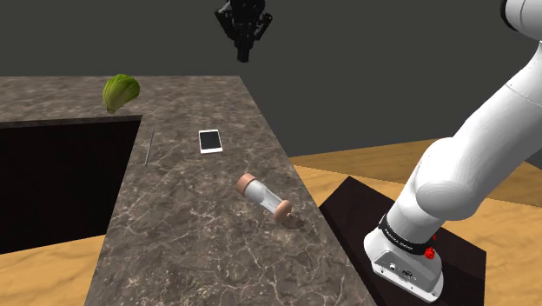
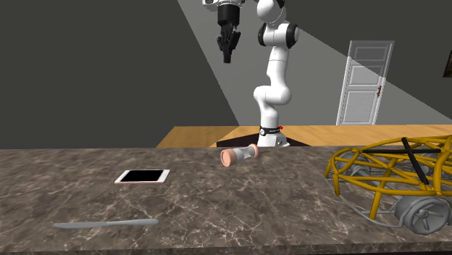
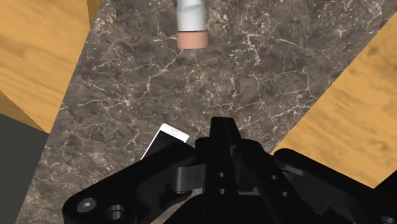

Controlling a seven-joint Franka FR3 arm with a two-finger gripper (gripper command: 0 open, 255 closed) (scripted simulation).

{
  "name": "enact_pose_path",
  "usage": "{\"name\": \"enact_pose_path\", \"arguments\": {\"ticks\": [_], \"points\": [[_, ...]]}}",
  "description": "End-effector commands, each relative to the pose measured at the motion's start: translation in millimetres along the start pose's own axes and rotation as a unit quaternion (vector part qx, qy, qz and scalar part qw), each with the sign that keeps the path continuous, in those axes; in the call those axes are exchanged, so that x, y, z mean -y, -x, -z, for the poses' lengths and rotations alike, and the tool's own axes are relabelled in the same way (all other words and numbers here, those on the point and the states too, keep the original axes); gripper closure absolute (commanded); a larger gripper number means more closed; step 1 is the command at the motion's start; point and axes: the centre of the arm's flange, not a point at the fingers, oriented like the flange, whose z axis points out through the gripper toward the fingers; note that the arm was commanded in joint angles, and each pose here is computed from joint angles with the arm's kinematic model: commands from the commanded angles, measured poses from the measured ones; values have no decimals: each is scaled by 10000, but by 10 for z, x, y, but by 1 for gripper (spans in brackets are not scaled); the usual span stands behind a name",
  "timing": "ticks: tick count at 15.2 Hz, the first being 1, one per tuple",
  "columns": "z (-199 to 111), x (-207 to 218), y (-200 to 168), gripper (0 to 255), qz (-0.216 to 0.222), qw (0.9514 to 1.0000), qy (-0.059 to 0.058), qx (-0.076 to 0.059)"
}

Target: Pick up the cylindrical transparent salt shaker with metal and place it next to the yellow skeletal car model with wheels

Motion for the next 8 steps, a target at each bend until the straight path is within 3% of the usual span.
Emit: {"name": "enact_pose_path", "arguments": {"ticks": [1,8], "points": [[-5,-3,-5,0,-4,10000,1,5],[-863,-5,406,0,64,9997,109,-208]]}}
